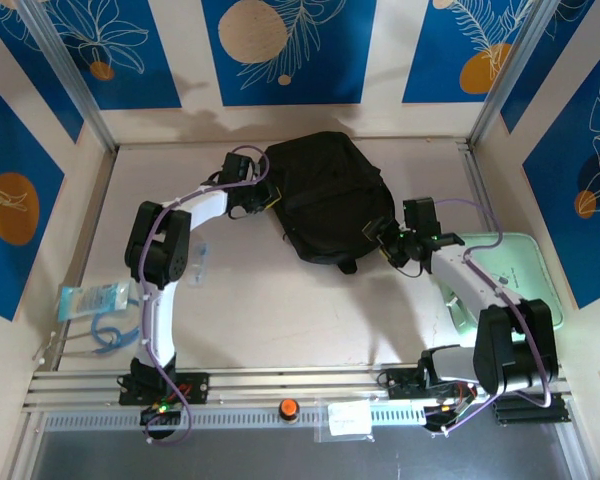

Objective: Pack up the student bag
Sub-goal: Rotate the student bag at the top-center of the table, then zip the student bag at the top-center of the table.

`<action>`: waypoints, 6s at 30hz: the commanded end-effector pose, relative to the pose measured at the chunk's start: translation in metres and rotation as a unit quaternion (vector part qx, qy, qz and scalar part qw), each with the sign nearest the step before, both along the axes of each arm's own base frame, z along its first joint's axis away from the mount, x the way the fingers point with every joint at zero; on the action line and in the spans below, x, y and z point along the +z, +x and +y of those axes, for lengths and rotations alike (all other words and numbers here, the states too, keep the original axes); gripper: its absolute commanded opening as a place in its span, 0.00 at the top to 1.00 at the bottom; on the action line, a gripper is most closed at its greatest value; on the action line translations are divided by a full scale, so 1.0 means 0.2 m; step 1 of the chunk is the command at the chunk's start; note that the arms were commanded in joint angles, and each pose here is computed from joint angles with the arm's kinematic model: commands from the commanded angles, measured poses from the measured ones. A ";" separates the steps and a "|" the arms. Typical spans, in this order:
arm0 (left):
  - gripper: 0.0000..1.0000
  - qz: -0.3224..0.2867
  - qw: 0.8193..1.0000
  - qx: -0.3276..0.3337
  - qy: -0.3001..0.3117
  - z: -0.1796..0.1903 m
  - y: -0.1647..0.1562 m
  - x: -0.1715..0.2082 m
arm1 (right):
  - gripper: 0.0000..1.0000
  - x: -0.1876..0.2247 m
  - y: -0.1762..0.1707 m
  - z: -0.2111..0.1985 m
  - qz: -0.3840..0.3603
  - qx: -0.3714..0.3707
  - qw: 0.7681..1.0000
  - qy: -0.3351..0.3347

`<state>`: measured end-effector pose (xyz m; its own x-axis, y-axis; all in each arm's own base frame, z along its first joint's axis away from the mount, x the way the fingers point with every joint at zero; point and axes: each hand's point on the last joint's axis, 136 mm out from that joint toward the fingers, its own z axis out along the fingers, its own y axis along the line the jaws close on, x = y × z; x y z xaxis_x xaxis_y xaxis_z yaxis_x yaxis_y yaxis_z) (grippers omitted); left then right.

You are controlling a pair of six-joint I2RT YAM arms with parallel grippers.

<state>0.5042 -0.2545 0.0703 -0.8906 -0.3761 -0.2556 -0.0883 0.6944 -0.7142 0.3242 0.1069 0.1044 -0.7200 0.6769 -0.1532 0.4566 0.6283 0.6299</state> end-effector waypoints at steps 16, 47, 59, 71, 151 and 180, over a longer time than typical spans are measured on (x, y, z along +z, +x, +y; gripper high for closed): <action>1.00 -0.089 0.995 -0.002 -0.032 0.11 -0.26 0.49 | 0.72 -0.19 0.37 0.02 -0.005 0.044 0.998 -0.053; 1.00 -0.075 0.992 0.013 -0.097 0.01 -0.30 0.49 | 0.41 0.32 -0.07 0.72 -0.071 0.194 0.978 -0.035; 1.00 -0.075 0.992 0.010 -0.102 0.00 -0.30 0.50 | 0.44 0.26 0.09 0.87 -0.078 0.164 0.983 -0.038; 1.00 -0.084 0.990 -0.003 -0.111 -0.02 -0.31 0.54 | 0.54 0.22 0.19 0.88 -0.070 0.141 0.986 -0.056; 0.87 -0.035 0.999 0.020 0.037 0.22 -0.16 0.15 | 1.00 0.14 0.01 0.23 -0.030 0.132 0.973 -0.188; 0.35 0.091 0.983 0.112 -0.110 0.21 -0.70 0.08 | 1.00 0.21 0.02 1.21 -0.113 0.382 0.914 -0.079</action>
<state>0.3624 -0.2055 0.0752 -0.8154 -0.5779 -0.0353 -0.3479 0.5378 -0.7679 0.3331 0.3399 0.1442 -0.9047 -0.0511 -0.4229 -0.2715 0.8342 0.4799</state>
